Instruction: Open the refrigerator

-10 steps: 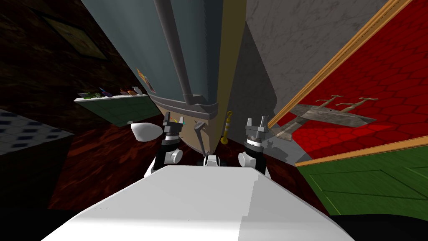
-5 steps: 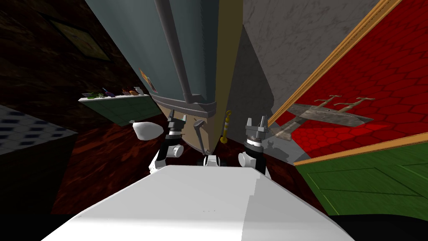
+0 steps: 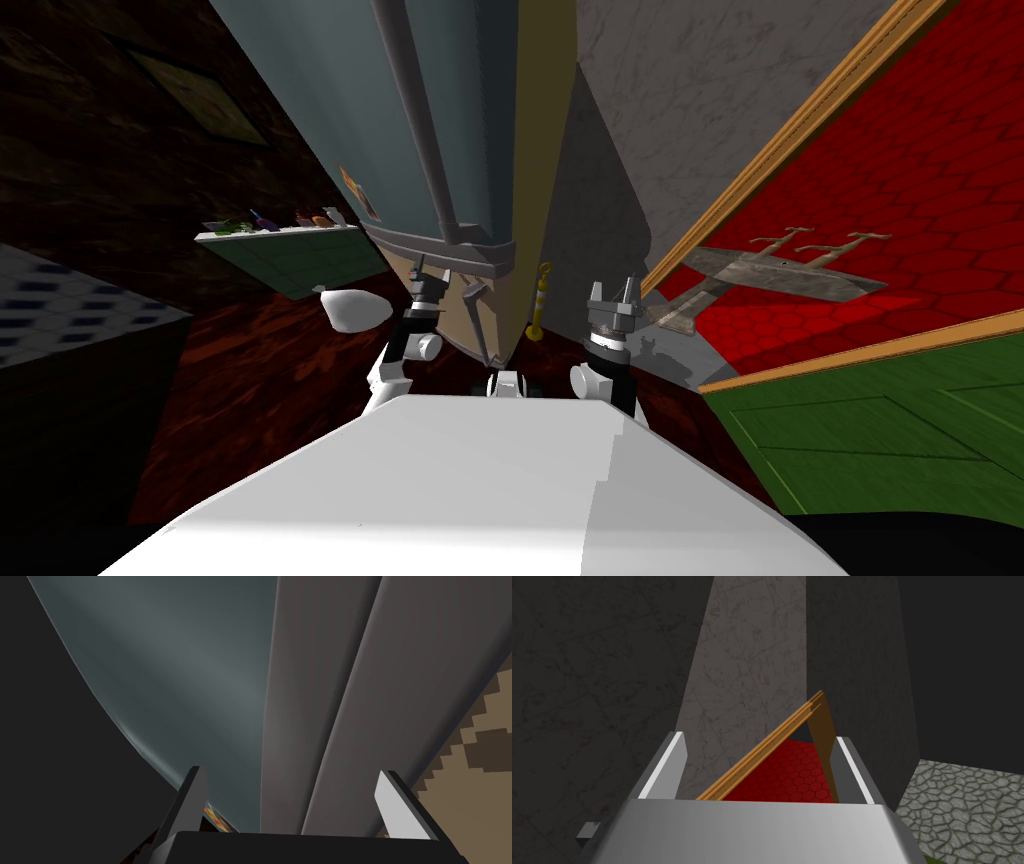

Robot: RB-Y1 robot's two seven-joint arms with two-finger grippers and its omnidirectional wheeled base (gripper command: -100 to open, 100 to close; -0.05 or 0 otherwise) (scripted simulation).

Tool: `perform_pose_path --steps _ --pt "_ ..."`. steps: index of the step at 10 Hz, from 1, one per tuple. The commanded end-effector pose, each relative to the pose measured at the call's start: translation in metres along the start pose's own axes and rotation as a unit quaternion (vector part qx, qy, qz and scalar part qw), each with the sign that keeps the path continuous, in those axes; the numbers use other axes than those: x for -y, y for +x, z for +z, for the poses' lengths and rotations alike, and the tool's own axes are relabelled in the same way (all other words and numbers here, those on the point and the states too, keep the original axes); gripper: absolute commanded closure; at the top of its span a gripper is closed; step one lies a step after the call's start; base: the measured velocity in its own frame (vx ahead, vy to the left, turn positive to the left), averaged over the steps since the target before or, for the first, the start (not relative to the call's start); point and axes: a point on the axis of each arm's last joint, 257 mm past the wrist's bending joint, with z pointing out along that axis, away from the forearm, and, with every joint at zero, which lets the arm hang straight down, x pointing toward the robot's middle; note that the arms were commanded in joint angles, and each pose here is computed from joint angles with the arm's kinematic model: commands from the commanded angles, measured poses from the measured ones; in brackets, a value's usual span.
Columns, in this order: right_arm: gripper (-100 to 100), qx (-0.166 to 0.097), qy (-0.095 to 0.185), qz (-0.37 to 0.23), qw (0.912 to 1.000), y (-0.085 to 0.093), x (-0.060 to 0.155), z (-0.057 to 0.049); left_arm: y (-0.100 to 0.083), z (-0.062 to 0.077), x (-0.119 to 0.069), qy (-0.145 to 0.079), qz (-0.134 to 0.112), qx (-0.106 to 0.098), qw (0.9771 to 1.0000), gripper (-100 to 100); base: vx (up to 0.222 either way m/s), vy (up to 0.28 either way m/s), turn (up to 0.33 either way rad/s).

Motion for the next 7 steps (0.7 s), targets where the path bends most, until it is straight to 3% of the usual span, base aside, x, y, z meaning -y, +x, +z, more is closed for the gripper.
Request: perform_pose_path --steps 1,2,3,4,5,6,7 --pt "0 0.000 0.000 0.000 1.0000 0.000 0.000 0.000 0.000 0.018 -0.008 -0.009 -0.020 -0.003 0.9998 -100 -0.054 -0.028 0.008" --pt "0 0.000 0.000 0.000 1.0000 0.000 0.000 0.000 -0.006 0.026 -0.021 -0.029 -0.035 0.002 0.9990 -100 -0.066 -0.027 0.022" --pt "0 0.000 0.000 0.000 1.0000 0.000 0.000 0.000 0.000 0.034 -0.014 -0.019 -0.037 -0.005 0.9991 -100 -0.062 -0.021 0.021" --pt "0 0.000 0.000 0.000 1.0000 0.000 0.000 0.000 -0.006 0.041 -0.027 -0.039 -0.052 0.001 0.9979 -100 -0.067 -0.025 0.015" --pt "0 0.000 0.000 0.000 1.0000 0.000 0.000 0.000 0.000 0.050 -0.020 -0.029 -0.054 -0.006 0.9981 -100 -0.057 -0.027 0.015" --pt "0 0.000 0.000 0.000 1.0000 0.000 0.000 0.000 -0.006 0.057 -0.032 -0.049 -0.069 0.001 0.9964 -100 -0.074 -0.030 0.021" --pt "0 0.000 0.000 0.000 1.0000 0.000 0.000 0.000 0.001 0.066 -0.024 -0.039 -0.071 -0.007 0.9967 -100 -0.059 -0.023 0.023"
